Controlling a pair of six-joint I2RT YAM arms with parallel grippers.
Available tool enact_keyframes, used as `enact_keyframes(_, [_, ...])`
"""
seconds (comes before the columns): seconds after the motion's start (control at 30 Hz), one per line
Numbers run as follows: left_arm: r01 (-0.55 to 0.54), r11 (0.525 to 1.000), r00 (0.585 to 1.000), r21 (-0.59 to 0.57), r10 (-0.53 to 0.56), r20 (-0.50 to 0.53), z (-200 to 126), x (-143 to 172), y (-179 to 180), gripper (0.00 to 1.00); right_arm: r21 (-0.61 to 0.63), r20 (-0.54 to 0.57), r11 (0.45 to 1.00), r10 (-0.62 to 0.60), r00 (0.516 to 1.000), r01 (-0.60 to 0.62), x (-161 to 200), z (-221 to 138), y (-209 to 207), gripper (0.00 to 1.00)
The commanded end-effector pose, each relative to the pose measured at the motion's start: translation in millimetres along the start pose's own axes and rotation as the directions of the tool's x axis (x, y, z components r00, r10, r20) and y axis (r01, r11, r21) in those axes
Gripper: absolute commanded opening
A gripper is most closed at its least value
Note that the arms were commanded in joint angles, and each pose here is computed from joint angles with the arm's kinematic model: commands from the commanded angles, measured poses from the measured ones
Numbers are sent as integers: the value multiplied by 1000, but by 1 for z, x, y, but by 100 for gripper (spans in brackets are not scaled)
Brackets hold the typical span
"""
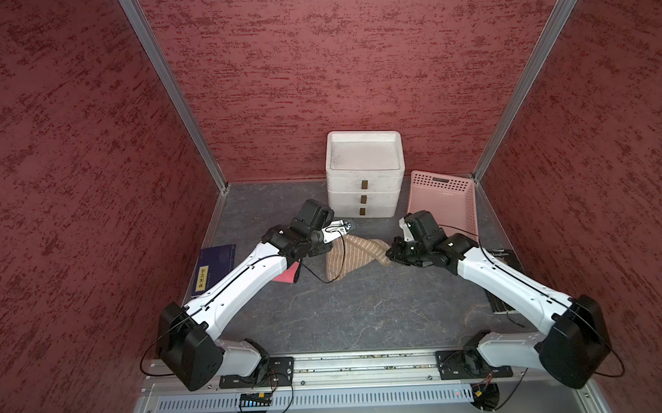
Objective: Fold the square dishcloth
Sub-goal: Flatten out the cleaning item at the center of the board, then fold the cleaning item at the center of the board.
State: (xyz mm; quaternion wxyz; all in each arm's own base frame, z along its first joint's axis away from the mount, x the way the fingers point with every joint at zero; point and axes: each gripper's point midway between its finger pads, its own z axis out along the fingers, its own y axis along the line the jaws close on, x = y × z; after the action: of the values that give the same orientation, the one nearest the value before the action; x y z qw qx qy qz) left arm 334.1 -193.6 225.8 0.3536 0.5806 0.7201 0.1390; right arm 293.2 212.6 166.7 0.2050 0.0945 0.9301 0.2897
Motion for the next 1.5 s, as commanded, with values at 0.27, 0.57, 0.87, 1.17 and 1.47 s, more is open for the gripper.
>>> enact_keyframes(0.27, [-208, 932, 967, 297, 241, -81, -3, 43, -158, 0, 130, -78, 986, 118, 990, -108, 63, 34, -77, 60])
enact_keyframes(0.57, [-251, 853, 920, 457, 357, -160, 20, 82, -249, 0, 195, -25, 980, -23, 999, 28, 71, 0, -73, 81])
enact_keyframes(0.87, [-217, 882, 942, 418, 301, -148, 11, 100, -240, 0, 20, -233, 989, -138, 963, 147, 81, 64, -11, 54])
enact_keyframes(1.17, [-168, 908, 972, 382, 218, -91, 5, 97, -220, 0, 290, -227, 931, -157, 961, 220, 132, 34, -66, 69])
enact_keyframes(1.47, [-166, 904, 970, 393, 221, -97, 9, 100, -225, 0, 321, -219, 932, -100, 971, 168, 167, 46, -73, 63])
